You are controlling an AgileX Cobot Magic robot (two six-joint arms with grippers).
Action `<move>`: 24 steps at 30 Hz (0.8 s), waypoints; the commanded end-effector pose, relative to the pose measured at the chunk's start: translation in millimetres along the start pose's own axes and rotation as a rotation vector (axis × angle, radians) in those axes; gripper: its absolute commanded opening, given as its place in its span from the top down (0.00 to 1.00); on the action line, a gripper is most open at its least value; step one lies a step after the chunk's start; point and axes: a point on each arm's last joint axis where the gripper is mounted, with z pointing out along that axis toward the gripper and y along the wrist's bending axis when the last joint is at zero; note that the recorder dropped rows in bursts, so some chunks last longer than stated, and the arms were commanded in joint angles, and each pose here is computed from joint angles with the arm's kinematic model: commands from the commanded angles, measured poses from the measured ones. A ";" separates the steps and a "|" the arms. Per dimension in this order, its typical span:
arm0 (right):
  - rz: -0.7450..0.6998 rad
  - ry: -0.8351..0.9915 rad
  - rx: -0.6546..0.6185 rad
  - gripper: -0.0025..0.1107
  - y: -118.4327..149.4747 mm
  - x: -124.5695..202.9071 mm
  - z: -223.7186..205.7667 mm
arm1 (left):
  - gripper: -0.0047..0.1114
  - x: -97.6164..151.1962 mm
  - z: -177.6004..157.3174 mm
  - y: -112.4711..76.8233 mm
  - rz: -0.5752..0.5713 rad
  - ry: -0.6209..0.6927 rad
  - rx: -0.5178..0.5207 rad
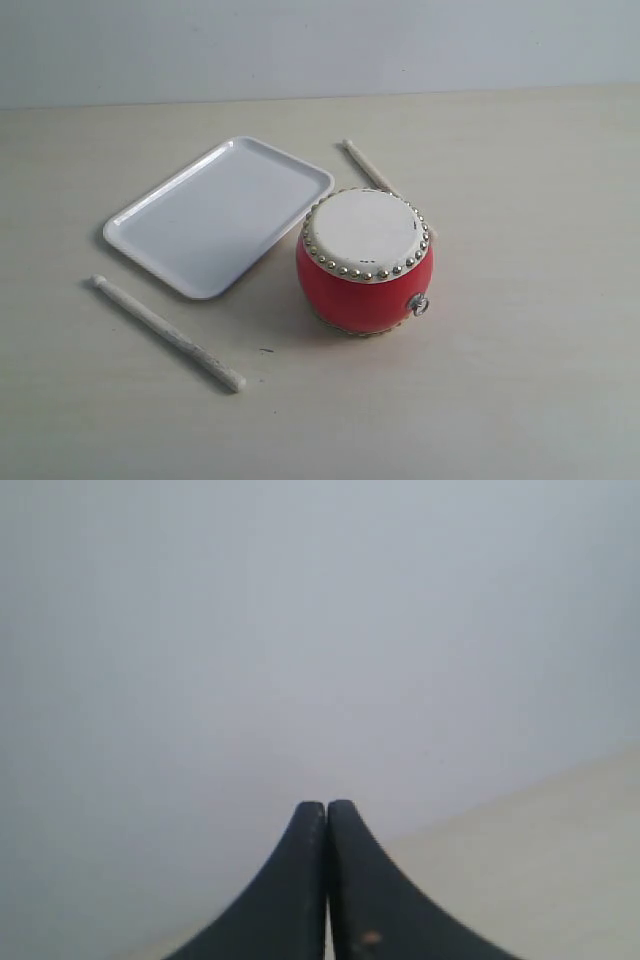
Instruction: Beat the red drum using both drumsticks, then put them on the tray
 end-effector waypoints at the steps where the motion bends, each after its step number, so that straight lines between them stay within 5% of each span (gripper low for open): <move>1: 0.149 -0.177 0.054 0.98 -6.7 -14.4 -2.1 | 0.96 -3.8 -0.6 -2.5 -0.019 -0.050 0.031; 11: 0.147 -0.337 0.096 0.98 -11.3 -28.1 -6.0 | 0.96 -0.5 -0.5 -0.7 -0.025 -0.015 0.012; 16: 0.147 -0.335 0.095 0.98 -11.3 -28.0 -5.9 | 0.96 -2.9 -0.4 -0.4 -0.192 -0.007 0.001; 24: 0.297 -0.317 0.079 0.98 -11.8 -25.7 -5.3 | 0.96 -66.1 34.8 -7.2 -0.101 0.165 -0.110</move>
